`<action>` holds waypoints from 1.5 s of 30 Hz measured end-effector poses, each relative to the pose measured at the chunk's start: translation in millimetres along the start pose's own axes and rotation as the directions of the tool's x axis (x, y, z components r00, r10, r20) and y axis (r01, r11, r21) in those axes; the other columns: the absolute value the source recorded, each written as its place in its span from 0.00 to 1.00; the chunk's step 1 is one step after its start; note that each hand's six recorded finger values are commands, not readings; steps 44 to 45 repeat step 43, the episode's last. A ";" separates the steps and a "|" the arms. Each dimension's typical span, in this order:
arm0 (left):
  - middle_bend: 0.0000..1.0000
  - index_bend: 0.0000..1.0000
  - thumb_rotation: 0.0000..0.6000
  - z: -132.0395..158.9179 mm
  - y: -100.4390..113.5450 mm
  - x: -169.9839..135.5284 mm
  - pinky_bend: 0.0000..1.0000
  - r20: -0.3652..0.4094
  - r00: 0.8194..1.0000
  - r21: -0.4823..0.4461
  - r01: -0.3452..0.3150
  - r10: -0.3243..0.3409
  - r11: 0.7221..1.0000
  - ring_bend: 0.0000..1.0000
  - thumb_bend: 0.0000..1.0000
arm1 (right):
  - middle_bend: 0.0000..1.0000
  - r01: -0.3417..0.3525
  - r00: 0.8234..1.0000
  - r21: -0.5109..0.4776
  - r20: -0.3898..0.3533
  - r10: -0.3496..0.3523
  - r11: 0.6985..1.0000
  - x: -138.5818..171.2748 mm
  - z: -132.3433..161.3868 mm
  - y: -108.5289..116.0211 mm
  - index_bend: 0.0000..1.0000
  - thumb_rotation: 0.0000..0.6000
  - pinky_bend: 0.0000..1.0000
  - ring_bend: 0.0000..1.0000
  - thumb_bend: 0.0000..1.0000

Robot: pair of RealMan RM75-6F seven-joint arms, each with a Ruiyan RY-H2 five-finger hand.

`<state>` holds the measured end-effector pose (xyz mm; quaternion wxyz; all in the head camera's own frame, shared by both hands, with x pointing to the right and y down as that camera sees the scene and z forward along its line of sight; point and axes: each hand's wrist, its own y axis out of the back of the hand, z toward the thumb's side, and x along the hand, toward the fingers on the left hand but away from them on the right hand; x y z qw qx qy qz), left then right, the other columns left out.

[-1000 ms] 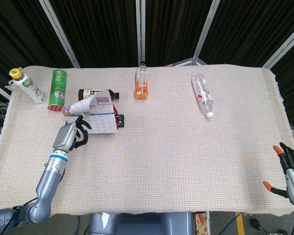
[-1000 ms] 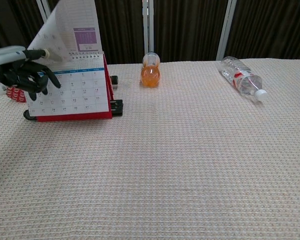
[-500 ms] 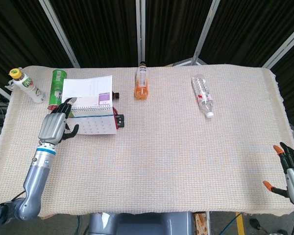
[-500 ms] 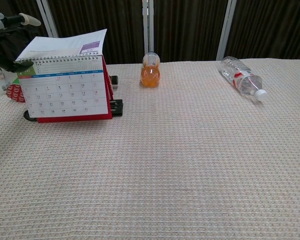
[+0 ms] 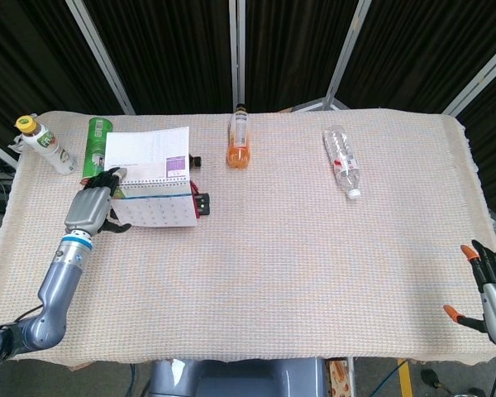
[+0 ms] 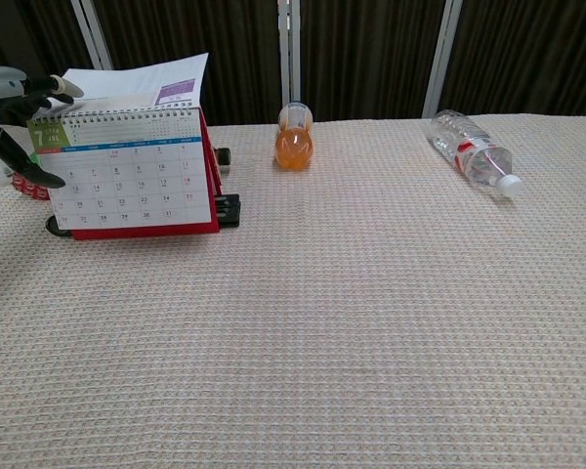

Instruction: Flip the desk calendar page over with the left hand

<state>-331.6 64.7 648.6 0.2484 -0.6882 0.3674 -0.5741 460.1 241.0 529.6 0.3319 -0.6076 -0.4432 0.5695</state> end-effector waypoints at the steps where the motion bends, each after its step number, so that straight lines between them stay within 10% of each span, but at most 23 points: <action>1: 0.00 0.00 1.00 -1.1 -1.2 1.1 0.11 -0.003 1.000 -0.001 0.007 -0.007 1.000 0.12 0.16 | 0.00 0.000 1.000 0.000 -0.001 0.000 1.000 0.0 0.1 -0.2 0.00 1.00 0.00 0.00 0.00; 20: 0.00 0.00 1.00 1.1 13.4 -4.1 0.02 0.035 0.993 -0.075 -0.107 0.110 0.991 0.00 0.17 | 0.00 0.004 1.000 -0.001 -0.010 -0.004 1.000 1.1 1.7 -0.2 0.00 1.00 0.00 0.00 0.00; 28: 0.00 0.00 1.00 -16.3 15.1 -57.3 0.01 0.076 0.973 -0.036 -0.217 0.219 0.975 0.00 0.17 | 0.00 0.007 1.000 0.005 -0.015 -0.006 1.000 3.5 3.6 0.0 0.00 1.00 0.00 0.00 0.00; 45: 0.00 0.00 1.00 -67.9 -21.3 -158.7 0.00 0.028 0.971 0.131 -0.239 0.237 0.962 0.00 0.17 | 0.00 -0.002 1.000 0.022 -0.029 0.003 1.000 3.7 8.0 -5.0 0.00 1.00 0.00 0.00 0.00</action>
